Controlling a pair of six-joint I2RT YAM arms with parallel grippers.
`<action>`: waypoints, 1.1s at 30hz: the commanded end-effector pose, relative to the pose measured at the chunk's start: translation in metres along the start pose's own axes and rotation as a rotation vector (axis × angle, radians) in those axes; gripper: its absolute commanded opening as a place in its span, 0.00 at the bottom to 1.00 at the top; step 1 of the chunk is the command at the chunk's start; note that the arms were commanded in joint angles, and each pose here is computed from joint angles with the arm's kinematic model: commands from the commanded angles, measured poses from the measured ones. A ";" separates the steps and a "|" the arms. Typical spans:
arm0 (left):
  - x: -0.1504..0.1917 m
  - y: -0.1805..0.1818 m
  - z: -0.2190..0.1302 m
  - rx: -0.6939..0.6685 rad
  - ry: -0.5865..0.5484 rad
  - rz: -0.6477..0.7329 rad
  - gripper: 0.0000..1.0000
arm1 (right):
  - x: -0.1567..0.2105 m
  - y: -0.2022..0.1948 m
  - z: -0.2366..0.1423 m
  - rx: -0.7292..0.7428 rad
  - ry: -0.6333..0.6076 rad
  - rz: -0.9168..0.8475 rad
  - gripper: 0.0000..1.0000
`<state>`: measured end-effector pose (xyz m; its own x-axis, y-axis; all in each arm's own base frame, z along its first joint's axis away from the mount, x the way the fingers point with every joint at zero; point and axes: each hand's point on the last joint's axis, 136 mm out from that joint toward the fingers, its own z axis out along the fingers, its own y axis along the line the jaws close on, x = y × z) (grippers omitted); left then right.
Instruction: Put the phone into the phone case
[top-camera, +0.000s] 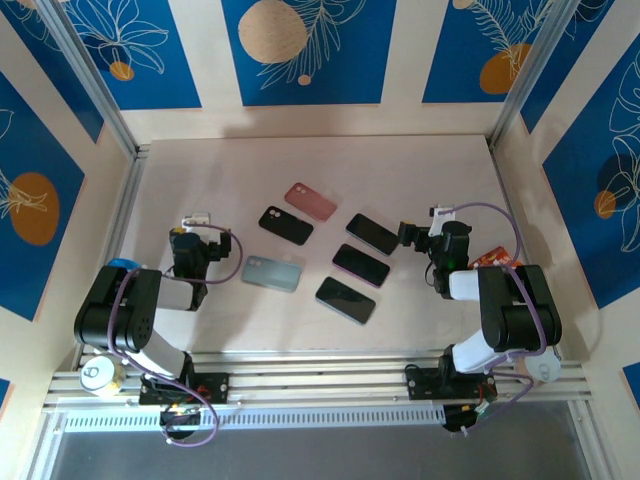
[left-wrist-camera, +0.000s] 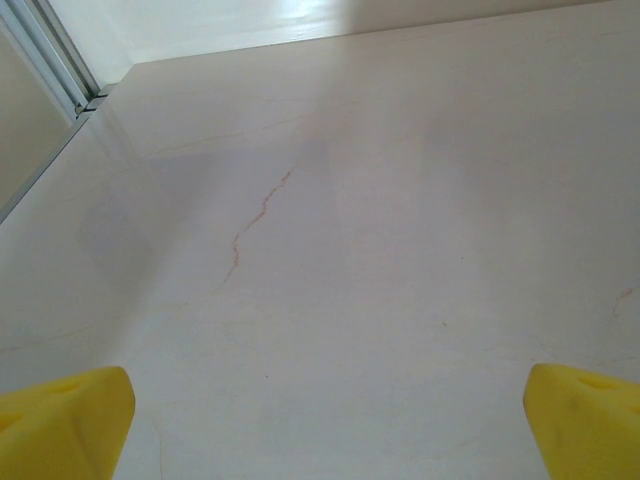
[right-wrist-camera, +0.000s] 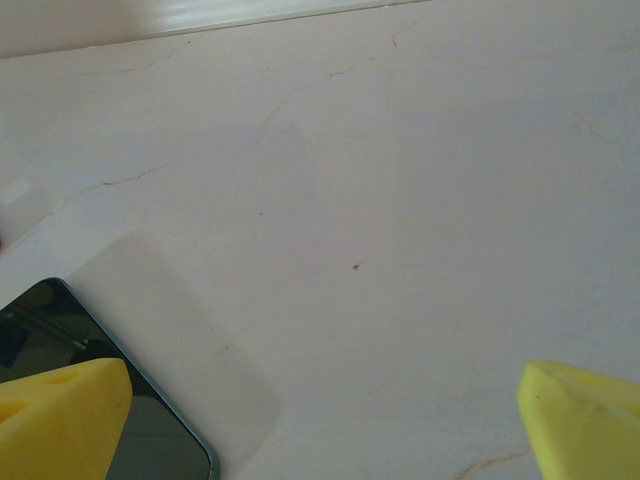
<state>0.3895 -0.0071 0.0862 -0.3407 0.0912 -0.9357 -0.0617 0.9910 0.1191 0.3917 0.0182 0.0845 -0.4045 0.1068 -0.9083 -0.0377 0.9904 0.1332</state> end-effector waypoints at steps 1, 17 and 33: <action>-0.009 0.003 0.001 -0.010 -0.032 -0.011 1.00 | -0.010 0.002 0.001 -0.004 -0.033 -0.023 0.99; -0.061 0.006 -0.029 -0.119 -0.061 0.060 0.95 | -0.054 0.047 -0.048 -0.035 0.055 -0.032 1.00; -0.105 -0.095 -0.106 0.287 0.267 -0.293 0.85 | 0.027 0.126 -0.082 -0.237 0.500 -0.132 0.99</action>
<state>0.3629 -0.1006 0.2209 -0.4446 -0.1036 -0.8897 0.0348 0.9905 -0.1327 0.3226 0.1303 0.1322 -0.6680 -0.0833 -0.7394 -0.2861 0.9461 0.1519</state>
